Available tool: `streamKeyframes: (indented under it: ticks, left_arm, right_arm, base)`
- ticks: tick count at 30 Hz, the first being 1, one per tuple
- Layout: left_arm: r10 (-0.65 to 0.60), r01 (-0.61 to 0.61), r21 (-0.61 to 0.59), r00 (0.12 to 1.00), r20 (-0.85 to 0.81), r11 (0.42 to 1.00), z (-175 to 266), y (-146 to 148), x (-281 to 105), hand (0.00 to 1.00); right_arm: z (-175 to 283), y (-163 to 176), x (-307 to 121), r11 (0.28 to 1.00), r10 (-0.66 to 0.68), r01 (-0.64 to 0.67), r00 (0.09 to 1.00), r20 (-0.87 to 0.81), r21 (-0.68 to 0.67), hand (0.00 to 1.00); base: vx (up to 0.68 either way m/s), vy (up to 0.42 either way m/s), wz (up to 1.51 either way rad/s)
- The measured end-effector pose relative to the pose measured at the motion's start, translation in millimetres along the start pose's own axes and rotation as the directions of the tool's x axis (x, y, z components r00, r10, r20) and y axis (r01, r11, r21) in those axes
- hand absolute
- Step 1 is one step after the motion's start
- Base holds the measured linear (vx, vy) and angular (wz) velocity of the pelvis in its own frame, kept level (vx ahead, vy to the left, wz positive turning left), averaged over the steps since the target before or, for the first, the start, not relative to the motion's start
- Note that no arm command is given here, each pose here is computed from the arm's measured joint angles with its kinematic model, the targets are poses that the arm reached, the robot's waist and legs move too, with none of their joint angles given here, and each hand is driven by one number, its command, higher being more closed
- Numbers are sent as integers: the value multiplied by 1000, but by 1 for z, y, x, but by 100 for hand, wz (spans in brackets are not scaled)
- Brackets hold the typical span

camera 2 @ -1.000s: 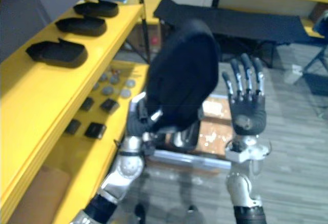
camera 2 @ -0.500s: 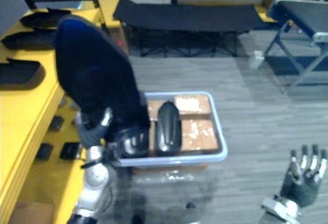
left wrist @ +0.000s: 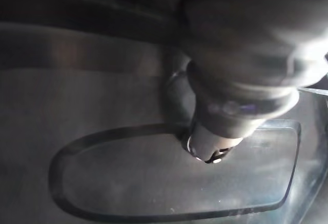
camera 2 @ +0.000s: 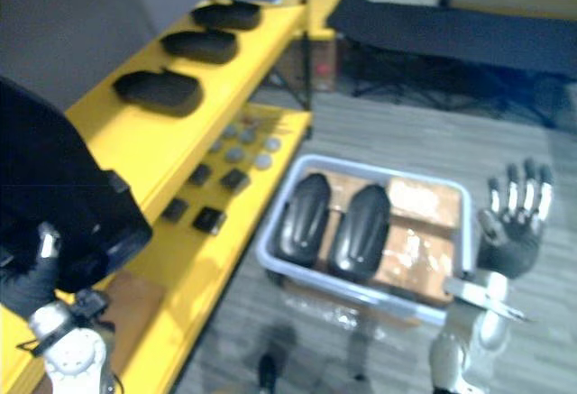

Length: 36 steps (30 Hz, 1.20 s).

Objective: Walk over and take plastic housings, then place them on the shelf

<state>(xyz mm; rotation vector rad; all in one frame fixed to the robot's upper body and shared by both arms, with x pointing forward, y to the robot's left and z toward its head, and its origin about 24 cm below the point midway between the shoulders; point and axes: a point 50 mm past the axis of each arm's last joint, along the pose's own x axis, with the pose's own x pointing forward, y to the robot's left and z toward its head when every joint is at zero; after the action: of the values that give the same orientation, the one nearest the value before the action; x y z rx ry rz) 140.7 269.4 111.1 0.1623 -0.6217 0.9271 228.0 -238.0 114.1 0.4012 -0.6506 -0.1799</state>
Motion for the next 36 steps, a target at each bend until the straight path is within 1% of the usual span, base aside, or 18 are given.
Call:
streamKeyframes:
  ticks: [2,4,6,8,10,11,12,15,19,20,22,23,24,26,28,33,36]
  left_arm:
    - [26,-26,23,1000,-4,999,3,10,-3,100]
    - [37,-37,44,999,-9,998,4,16,-5,100]
    - [21,-20,45,1000,-19,999,3,16,-7,100]
    - [-30,31,33,999,-20,999,3,14,-5,100]
    - [-42,43,37,999,-27,998,3,15,-6,100]
    - [-46,48,40,998,-29,998,3,16,-7,100]
    - [-59,59,3,997,-43,998,2,15,-6,100]
    - [-57,55,-31,997,-49,998,2,12,-4,100]
    - [-54,51,-35,996,-66,998,3,9,-3,100]
    - [-47,43,-40,995,-92,998,0,7,-4,100]
    - [-37,30,-54,990,-133,998,-3,5,-9,100]
    - [-42,28,-88,987,-156,996,-5,2,-11,100]
    - [-47,31,-96,985,-167,995,-7,2,-12,100]
    - [-32,5,-124,976,-214,992,-11,9,-16,100]
    - [-23,-5,-120,973,-228,993,-11,13,-18,100]
    - [-41,4,-157,973,-229,988,-11,9,-17,100]
    - [-75,38,-188,978,-194,981,-9,0,-11,100]
  right_arm:
    - [-16,20,2,998,54,-52,996,-75,27,0]
    - [-24,32,-1,996,83,-81,989,-123,24,0]
    - [-29,33,-5,997,71,-72,985,-156,1,0]
    - [-29,28,-11,998,30,-39,984,-177,-46,0]
    - [-30,26,-13,997,25,-38,982,-187,-64,0]
    - [-29,26,-12,997,27,-40,982,-187,-66,0]
    - [-26,22,-10,996,37,-50,985,-170,-75,0]
    - [-19,14,-7,992,64,-78,988,-141,-95,0]
    - [-14,19,-4,986,131,-142,985,-114,-93,0]
    - [-11,19,-3,984,140,-151,985,-105,-99,0]
    - [-9,17,-4,983,136,-147,985,-103,-112,0]
    - [-8,13,-6,984,119,-133,987,-109,-123,0]
    - [-8,11,-8,984,112,-127,987,-114,-127,0]
    - [-8,13,-8,983,114,-129,987,-114,-129,0]
    - [-7,16,-6,980,132,-145,986,-97,-138,0]
    - [-12,25,-6,970,168,-184,980,-109,-158,0]
    - [-9,26,-4,966,188,-201,978,-92,-164,0]
  base:
    - [-18,-18,66]
    - [-6,15,73]
    - [-8,55,102]
    - [22,48,110]
    - [43,-15,47]
    - [27,-19,13]
    - [0,0,0]
    - [-37,-14,-11]
    - [-120,-62,-13]
    - [-175,-122,43]
    - [-150,-117,79]
    - [-58,-93,83]
    - [-44,-105,65]
    - [-3,-74,23]
    - [27,-19,10]
    - [-13,44,-2]
    - [-50,69,-14]
